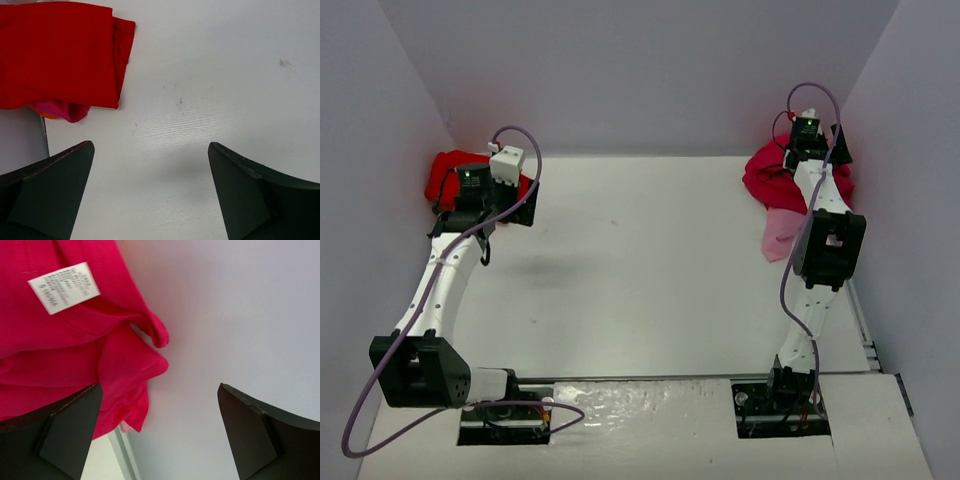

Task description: Fold and stack the t-shirts

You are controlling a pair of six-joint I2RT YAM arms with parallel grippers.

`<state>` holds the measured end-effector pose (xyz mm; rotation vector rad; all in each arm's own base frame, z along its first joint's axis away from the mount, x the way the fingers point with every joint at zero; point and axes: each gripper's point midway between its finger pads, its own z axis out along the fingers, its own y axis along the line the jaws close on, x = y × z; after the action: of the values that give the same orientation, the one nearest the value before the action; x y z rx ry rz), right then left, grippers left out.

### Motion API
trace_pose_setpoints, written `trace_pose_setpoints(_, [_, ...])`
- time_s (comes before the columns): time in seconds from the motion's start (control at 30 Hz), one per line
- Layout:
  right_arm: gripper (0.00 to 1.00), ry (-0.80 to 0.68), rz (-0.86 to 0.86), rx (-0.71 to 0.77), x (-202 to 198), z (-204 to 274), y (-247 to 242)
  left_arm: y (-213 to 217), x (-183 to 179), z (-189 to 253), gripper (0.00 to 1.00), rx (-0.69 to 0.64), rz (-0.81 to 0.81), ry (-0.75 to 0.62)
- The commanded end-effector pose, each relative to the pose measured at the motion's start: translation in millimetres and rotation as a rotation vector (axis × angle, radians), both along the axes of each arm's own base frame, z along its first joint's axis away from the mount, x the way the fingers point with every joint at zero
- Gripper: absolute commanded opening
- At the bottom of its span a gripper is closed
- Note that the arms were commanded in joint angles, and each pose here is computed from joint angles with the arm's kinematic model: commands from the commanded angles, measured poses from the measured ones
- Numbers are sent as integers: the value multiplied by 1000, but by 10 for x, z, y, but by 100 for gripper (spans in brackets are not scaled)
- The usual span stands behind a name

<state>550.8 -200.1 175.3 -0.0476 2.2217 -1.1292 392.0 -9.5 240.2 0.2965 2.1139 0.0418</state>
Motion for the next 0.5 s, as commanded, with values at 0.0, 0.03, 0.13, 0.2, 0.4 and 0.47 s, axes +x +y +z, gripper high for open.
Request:
trace_pose_setpoints(0.0, [97, -57, -63, -55, -39, 387, -163, -44, 48, 194, 97, 3, -28, -70])
trace_pose_setpoints(0.03, [96, -64, -67, -48, -36, 386, -186, -48, 52, 182, 97, 2, -29, -68])
trace_pose_setpoints(0.13, [90, -58, -54, -33, -2, 343, -203, -68, 68, 140, 97, -4, -36, -60])
trace_pose_setpoints(0.2, [88, -42, -45, -28, 20, 280, -200, -78, 77, 121, 97, -8, -39, -56])
trace_pose_setpoints(0.4, [87, 23, -1, 62, 85, -70, -111, -60, 60, 102, 97, 1, -34, -58])
trace_pose_setpoints(0.47, [86, 36, 23, 107, 120, -169, -74, -53, 53, 97, 97, 9, -34, -56])
